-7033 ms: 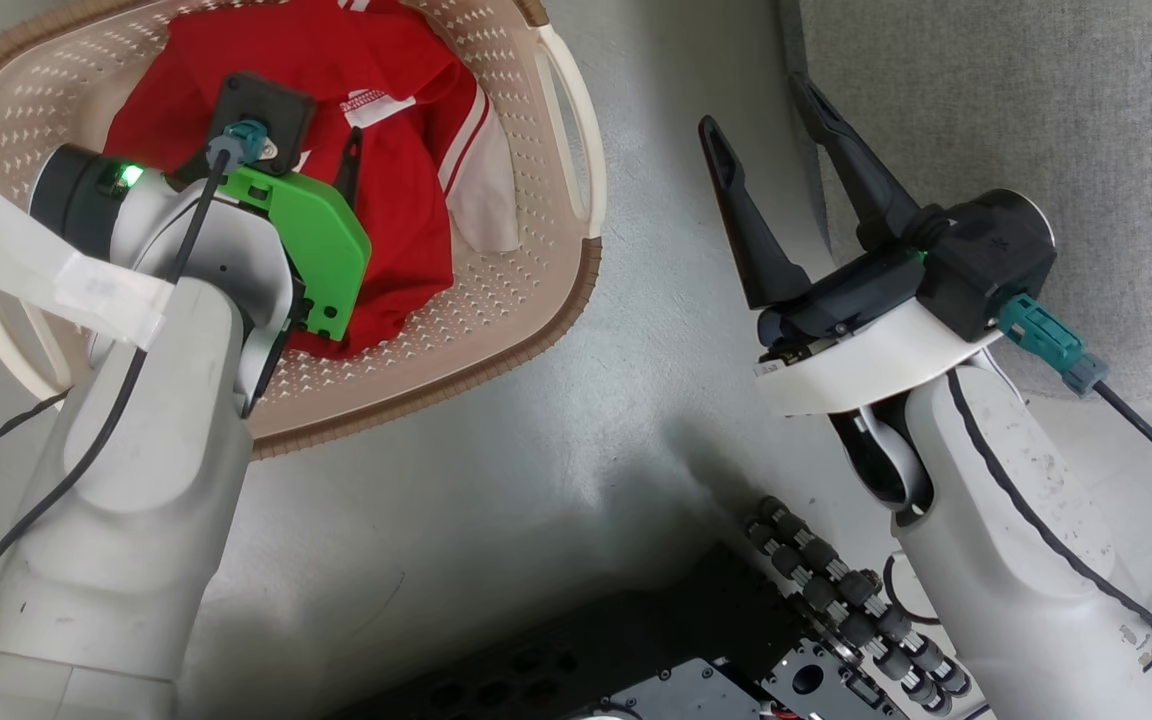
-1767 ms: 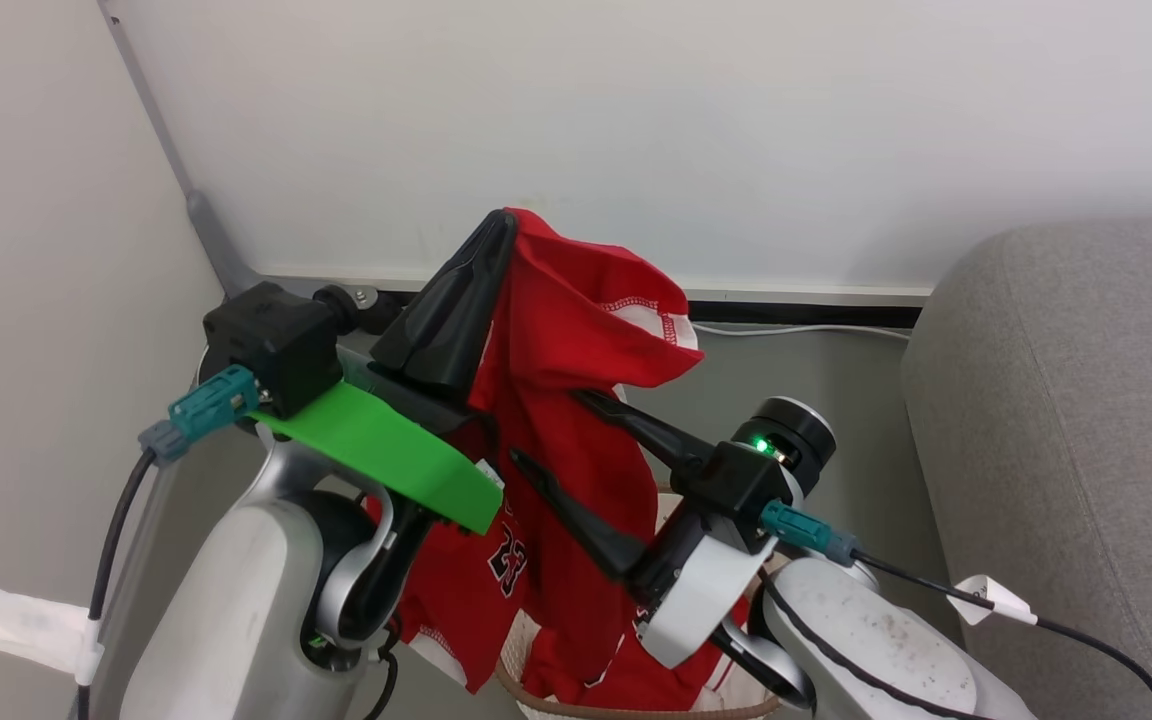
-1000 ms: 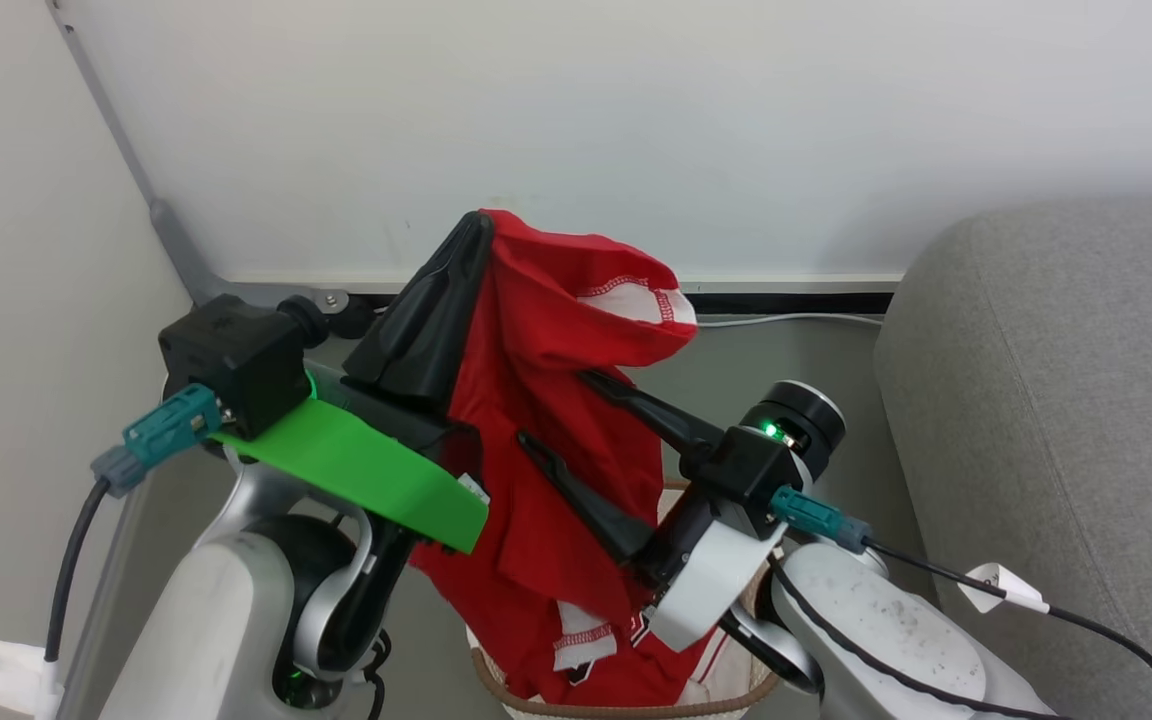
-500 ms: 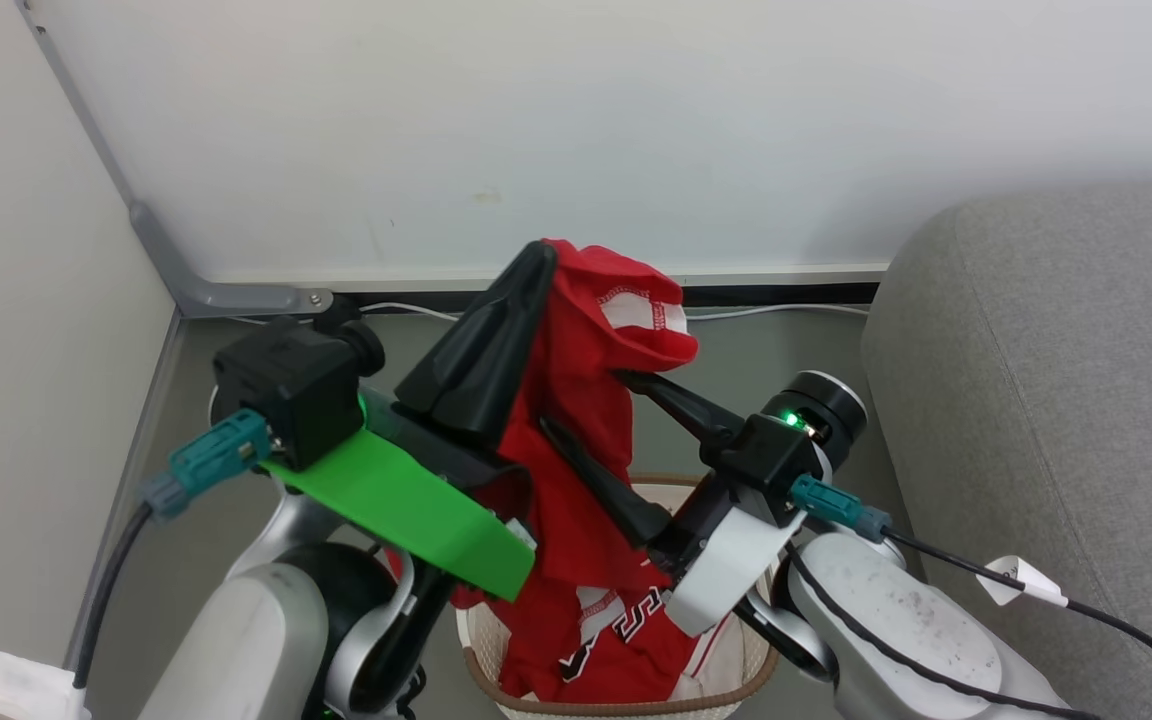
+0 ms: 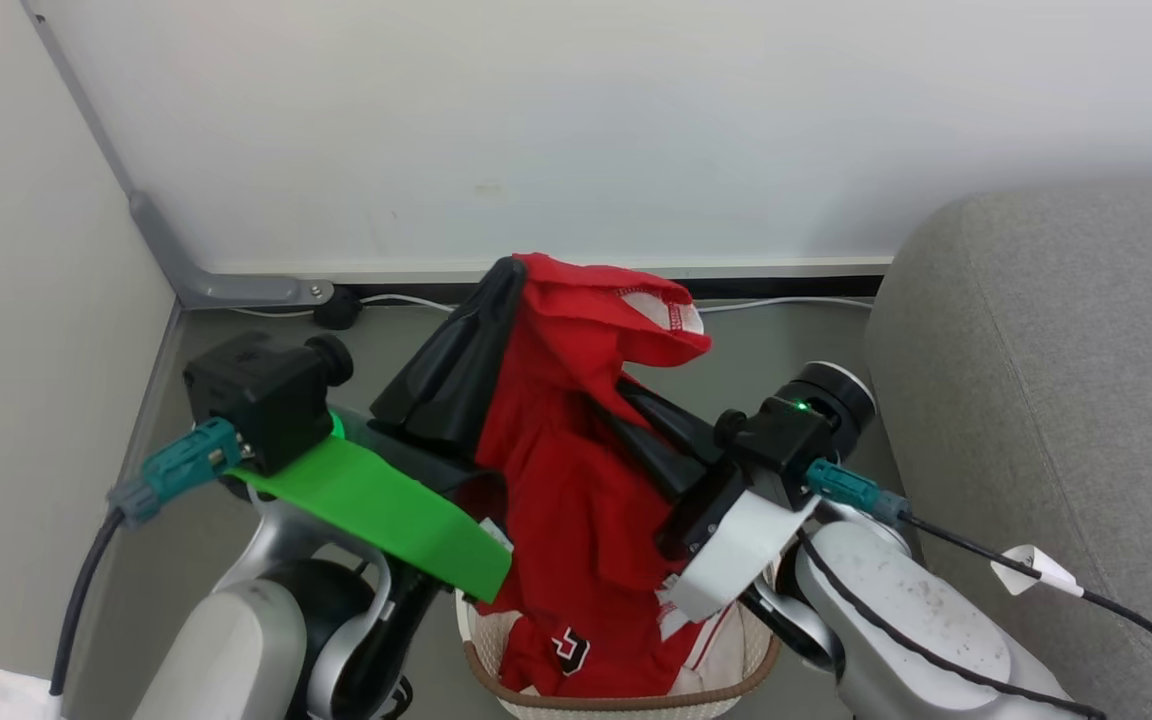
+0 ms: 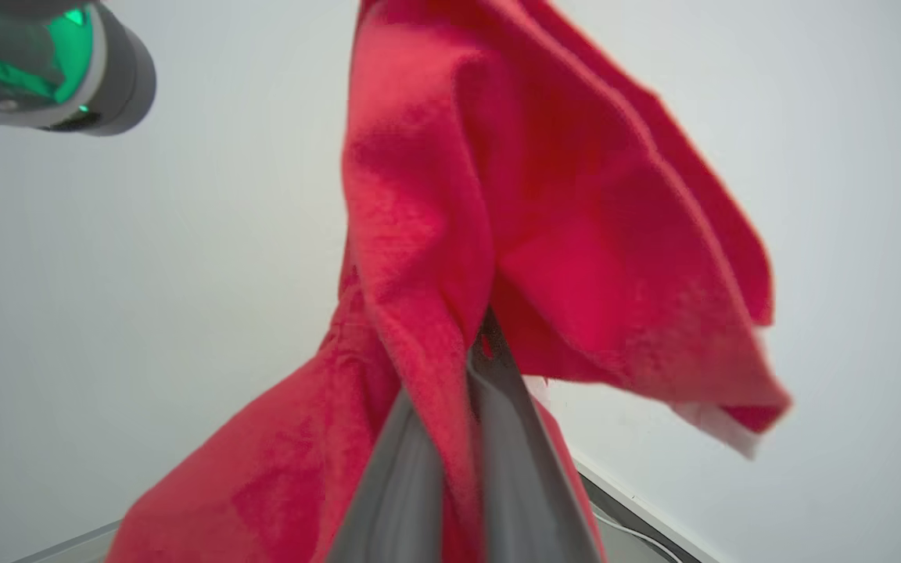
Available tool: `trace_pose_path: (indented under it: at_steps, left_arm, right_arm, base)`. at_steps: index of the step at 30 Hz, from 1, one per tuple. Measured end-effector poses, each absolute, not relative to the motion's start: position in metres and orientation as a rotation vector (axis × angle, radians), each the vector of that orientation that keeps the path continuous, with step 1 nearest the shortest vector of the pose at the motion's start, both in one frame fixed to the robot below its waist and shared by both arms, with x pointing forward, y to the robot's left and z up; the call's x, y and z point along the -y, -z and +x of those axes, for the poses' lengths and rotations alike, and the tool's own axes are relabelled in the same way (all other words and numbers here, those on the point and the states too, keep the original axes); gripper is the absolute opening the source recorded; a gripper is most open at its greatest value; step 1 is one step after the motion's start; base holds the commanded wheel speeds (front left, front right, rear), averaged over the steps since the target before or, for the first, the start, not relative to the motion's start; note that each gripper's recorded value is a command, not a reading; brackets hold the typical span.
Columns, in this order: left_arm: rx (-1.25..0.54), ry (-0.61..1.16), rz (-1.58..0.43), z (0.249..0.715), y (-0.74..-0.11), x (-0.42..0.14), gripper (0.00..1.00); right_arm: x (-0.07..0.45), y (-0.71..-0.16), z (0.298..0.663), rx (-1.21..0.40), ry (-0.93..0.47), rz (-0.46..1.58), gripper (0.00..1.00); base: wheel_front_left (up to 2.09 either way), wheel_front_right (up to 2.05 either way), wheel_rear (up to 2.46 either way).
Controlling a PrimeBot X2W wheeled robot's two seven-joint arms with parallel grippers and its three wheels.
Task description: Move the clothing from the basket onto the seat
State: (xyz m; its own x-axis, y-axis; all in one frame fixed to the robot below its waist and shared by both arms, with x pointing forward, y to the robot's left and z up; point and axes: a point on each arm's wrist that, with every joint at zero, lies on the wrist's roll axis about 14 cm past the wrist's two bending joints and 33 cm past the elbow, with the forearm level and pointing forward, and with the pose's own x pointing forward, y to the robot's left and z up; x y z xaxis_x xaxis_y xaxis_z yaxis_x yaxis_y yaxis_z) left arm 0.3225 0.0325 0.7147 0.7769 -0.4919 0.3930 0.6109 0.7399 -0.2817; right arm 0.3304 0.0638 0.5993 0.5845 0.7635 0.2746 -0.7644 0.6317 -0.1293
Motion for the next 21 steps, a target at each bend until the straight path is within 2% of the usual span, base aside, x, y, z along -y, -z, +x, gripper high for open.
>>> trace_pose_path:
  at_steps: [2, 3, 4, 5, 21]
  left_arm:
    - [0.294, 0.597, -0.417, 0.327, -0.711, -0.036, 0.56]
    - [0.286, 0.588, -0.416, 0.329, -0.708, -0.038, 0.76]
    - [0.277, 0.584, -0.415, 0.331, -0.706, -0.038, 0.76]
    - [0.269, 0.579, -0.414, 0.332, -0.702, -0.038, 1.00]
    - [0.123, 0.659, -0.401, 0.341, -0.650, -0.003, 1.00]
  right_arm:
    - [-0.059, -0.602, 0.333, 0.322, -0.875, 0.015, 0.00]
    - [-0.056, -0.604, 0.335, 0.326, -0.864, 0.022, 0.00]
    - [-0.053, -0.606, 0.337, 0.333, -0.854, 0.026, 0.00]
    - [-0.050, -0.608, 0.338, 0.338, -0.844, 0.028, 0.00]
    - [0.032, -0.621, 0.359, 0.380, -0.598, -0.006, 0.00]
  base:
    - [0.00, 0.00, 0.00]
    - [0.00, 0.00, 0.00]
    - [0.00, 0.00, 0.00]
    - [0.00, 0.00, 0.00]
    - [0.00, 0.00, 0.00]
